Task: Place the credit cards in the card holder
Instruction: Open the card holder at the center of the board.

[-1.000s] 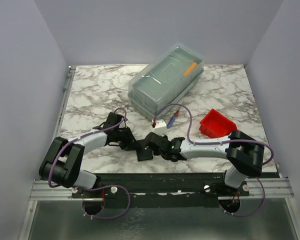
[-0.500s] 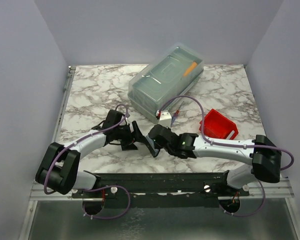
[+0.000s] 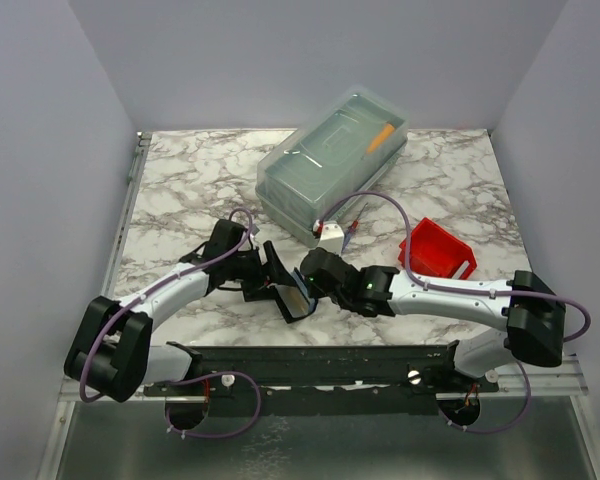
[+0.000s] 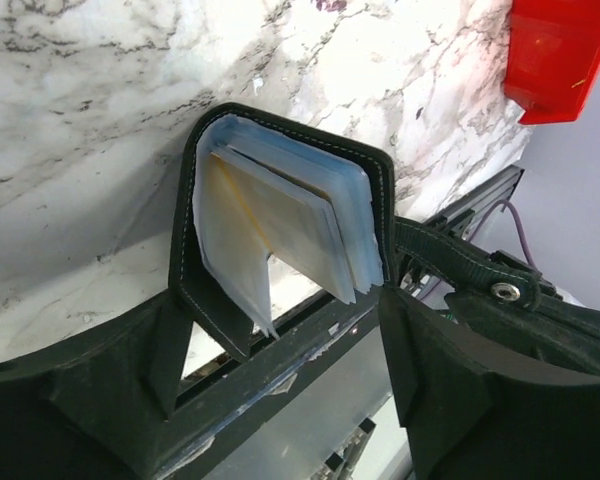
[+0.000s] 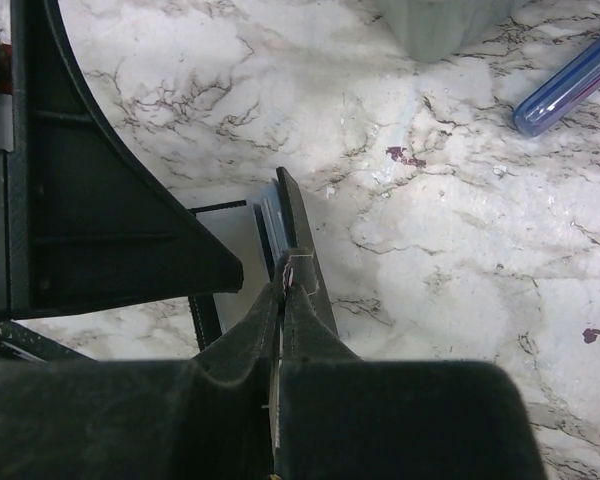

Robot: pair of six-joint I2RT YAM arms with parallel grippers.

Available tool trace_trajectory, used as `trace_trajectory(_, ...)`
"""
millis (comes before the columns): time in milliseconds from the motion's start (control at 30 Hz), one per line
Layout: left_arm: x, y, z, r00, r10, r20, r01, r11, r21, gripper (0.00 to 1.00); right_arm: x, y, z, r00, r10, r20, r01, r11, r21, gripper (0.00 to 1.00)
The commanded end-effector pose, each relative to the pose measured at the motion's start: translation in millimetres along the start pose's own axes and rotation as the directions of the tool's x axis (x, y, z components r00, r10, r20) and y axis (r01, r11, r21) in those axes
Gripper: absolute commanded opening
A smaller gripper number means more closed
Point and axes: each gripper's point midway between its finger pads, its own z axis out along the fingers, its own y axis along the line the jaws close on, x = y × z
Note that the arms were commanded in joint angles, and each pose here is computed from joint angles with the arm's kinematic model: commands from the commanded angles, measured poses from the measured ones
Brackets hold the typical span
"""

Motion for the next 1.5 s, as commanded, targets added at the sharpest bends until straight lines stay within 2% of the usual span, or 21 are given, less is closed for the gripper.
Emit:
trace_trajectory(0,3,12,3,0.999,-0.029,-0.015,0.028,0.997,-0.068,0.77,-1,-6,-5,0.999,0.04,0.003,-0.04,0.999,0.011,0.0)
trace_trajectory(200,-2,19,4,1.0,-0.02,0.007,0.021,0.994,-0.104,0.69,11,-23,-9,0.997,0.077,-0.01,-0.076,0.995,0.063,0.01)
trace_trajectory(333,-3,19,5,1.0,-0.015,0.003,0.015,0.994,-0.11,0.8,14,-28,-11,0.996,0.086,-0.014,-0.085,0.994,0.066,0.01)
trace_trajectory(700,-5,6,9,1.0,0.012,-0.025,-0.014,0.998,-0.065,0.91,3,5,-15,0.995,0.096,-0.011,-0.096,0.991,-0.095,0.0)
trace_trajectory(1333,0,-1,16,0.997,0.057,-0.044,-0.06,0.996,-0.06,0.94,2,17,-13,0.995,0.099,-0.027,-0.101,0.986,-0.134,0.0)
trace_trajectory(1467,1,1,16,0.998,0.057,-0.041,-0.06,0.996,-0.066,0.91,4,16,-12,0.995,0.097,-0.029,-0.1,0.987,-0.126,0.0)
